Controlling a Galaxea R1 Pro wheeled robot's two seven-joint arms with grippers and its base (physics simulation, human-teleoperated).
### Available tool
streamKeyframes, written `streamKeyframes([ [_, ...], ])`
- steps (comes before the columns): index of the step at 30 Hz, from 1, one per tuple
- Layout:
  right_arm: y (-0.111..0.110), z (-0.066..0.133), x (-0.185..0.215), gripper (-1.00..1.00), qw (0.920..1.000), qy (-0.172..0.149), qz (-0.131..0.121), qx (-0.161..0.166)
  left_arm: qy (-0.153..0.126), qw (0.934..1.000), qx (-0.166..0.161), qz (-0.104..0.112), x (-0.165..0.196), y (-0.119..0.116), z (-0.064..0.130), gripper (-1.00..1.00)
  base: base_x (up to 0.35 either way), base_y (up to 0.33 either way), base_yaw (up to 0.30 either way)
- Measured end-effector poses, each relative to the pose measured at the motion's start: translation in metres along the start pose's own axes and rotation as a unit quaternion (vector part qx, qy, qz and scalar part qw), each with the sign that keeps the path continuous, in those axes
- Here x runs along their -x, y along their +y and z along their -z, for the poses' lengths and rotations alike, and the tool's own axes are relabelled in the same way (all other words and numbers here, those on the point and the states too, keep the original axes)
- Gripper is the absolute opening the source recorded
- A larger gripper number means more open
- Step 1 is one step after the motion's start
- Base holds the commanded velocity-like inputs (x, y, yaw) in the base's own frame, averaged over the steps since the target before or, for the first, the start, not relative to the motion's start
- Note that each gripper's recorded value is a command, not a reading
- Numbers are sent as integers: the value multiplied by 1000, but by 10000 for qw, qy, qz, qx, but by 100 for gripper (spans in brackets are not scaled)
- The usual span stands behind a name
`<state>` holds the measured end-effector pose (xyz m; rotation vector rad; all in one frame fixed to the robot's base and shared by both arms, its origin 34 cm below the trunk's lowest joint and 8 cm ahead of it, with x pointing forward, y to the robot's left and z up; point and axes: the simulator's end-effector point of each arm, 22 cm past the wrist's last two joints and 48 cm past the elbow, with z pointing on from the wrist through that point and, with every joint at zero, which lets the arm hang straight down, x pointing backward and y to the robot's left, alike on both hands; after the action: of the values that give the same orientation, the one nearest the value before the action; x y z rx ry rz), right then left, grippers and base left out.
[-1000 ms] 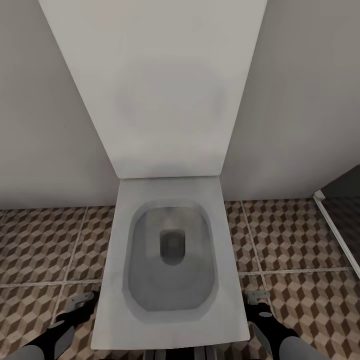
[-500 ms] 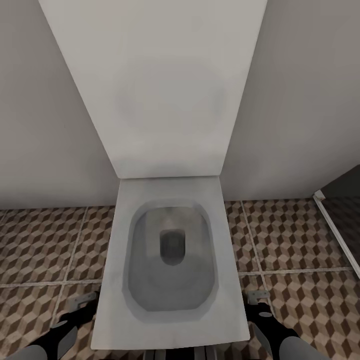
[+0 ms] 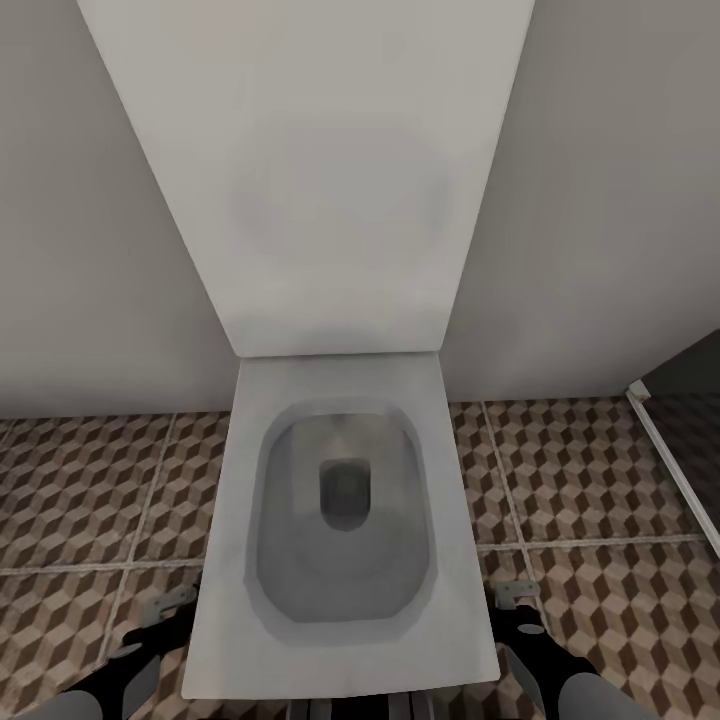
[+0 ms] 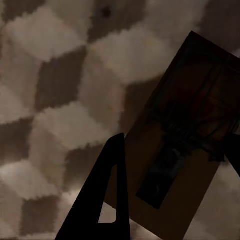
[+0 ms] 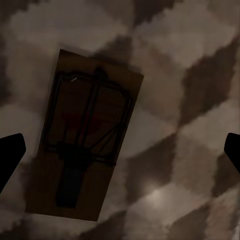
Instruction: Take the four mousetraps from the cabinet in the bathroom and place them on the bathroom floor. Make sure all four end up on the same floor surface, and ensure that at least two of them are either under or directly next to the same bathroom sink.
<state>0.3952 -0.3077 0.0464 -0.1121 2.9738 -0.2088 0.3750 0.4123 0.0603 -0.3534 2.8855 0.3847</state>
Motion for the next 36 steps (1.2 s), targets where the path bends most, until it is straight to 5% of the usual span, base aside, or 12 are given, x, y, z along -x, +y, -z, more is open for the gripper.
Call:
streamKeyframes([
  [25,0,0,0,100,10000,0,-1,0,-117,9997,84,-179,3,0,1,-100,0,0,0],
  [26,0,0,0,100,10000,0,0,0,-118,9997,84,-179,3,0,1,100,0,0,0],
  [27,0,0,0,100,10000,3,-1,0,94,9996,92,-254,-8,0,1,100,0,0,0],
  [36,0,0,0,100,10000,2,-3,-1,103,9996,91,-258,-8,0,1,100,0,0,0],
])
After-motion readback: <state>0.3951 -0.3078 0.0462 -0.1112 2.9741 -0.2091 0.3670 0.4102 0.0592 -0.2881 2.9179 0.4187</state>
